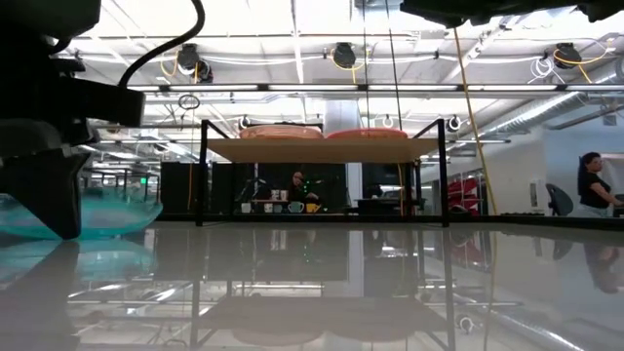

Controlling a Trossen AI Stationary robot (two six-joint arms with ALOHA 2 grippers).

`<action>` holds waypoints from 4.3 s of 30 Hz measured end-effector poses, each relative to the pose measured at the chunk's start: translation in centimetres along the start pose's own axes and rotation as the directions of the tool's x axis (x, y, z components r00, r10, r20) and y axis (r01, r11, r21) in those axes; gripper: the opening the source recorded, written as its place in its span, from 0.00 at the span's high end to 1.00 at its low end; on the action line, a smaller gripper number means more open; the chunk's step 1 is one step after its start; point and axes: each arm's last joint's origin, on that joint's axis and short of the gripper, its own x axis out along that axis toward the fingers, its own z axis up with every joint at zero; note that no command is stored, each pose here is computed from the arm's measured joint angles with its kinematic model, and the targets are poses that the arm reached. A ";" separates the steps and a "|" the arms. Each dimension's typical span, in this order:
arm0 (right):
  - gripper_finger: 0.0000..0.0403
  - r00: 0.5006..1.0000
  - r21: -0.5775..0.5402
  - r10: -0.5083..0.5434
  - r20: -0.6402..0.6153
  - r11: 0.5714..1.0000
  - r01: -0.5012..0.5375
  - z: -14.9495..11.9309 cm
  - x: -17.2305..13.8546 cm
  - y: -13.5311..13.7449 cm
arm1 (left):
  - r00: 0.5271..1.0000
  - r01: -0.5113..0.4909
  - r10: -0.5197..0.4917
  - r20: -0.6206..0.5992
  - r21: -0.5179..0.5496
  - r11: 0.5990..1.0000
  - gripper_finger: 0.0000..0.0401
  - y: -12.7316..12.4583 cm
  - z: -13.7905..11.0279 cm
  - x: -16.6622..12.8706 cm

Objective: Place and stack plates onto a shelf
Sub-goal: Stack the blue plate on top of the green plate on the shelf, then return to Home Position

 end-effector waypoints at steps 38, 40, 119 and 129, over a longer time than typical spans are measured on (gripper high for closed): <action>0.58 1.000 0.012 0.000 -0.007 1.000 0.000 -0.1 0.0 0.0 | 0.895 -0.396 0.240 0.376 0.422 0.816 1.00 10.2 19.3 -10.2; 0.58 1.000 0.009 0.003 -0.015 1.000 -0.003 -0.1 0.0 0.0 | 0.909 -0.360 0.223 0.351 0.393 0.846 1.00 12.5 20.3 -9.5; 0.99 0.977 0.103 -0.107 0.186 0.991 0.089 -8.8 -10.3 -0.9 | 0.115 -0.013 -0.073 0.991 0.075 0.997 0.76 18.9 -3.2 -5.7; 1.00 0.978 0.175 -0.141 0.155 0.978 0.113 -9.6 -10.1 -1.0 | 0.208 0.001 0.004 0.978 -0.005 1.000 0.76 19.1 -3.3 -4.9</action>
